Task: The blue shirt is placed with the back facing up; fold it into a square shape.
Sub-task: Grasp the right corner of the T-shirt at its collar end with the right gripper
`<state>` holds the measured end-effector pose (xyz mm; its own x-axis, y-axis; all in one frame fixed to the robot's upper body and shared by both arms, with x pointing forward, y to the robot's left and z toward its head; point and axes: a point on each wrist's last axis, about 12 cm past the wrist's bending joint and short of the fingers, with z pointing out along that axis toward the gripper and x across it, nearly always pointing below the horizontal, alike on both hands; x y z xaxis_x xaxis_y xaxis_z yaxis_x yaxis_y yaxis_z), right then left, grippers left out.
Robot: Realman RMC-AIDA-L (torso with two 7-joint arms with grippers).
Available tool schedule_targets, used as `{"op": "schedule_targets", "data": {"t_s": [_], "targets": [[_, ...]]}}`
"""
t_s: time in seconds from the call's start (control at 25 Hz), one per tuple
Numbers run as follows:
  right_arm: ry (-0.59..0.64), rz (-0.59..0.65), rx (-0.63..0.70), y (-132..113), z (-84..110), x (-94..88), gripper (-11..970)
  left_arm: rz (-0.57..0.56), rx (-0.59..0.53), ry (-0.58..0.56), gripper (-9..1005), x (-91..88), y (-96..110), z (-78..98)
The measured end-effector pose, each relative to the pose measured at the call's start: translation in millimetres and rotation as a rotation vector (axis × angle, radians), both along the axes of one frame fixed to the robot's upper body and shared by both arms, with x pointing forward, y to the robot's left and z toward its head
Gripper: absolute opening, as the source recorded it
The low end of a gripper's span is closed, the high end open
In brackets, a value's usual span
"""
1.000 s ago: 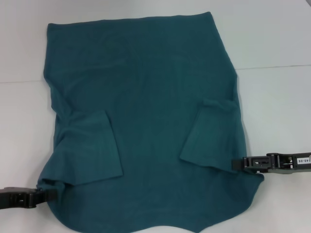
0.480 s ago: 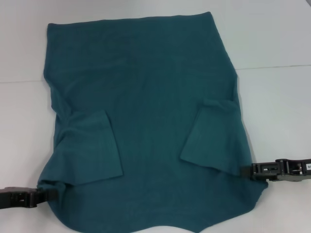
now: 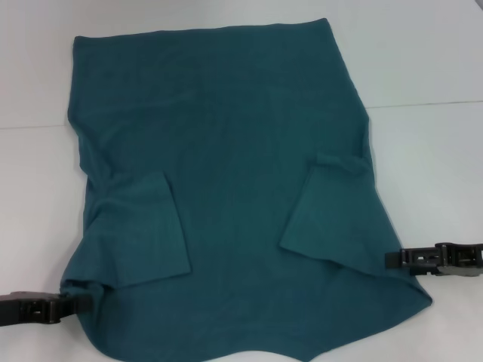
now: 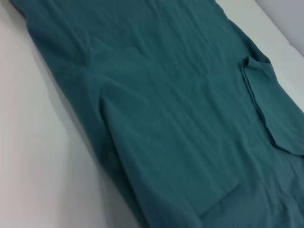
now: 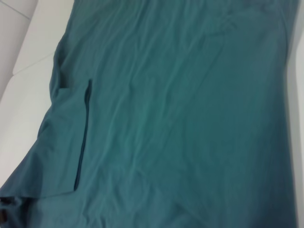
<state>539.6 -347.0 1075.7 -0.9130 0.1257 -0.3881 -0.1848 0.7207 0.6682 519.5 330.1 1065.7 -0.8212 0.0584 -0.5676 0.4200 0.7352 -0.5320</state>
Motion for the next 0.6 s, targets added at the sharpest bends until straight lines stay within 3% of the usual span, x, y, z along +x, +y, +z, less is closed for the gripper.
{"op": "schedule_targets", "data": {"t_s": [0.6], "targets": [[-0.037,-0.060,-0.065,0.2,-2.8,13.0,865,-0.007,0.002,-0.002,13,1.0,-1.3,0.5]]}}
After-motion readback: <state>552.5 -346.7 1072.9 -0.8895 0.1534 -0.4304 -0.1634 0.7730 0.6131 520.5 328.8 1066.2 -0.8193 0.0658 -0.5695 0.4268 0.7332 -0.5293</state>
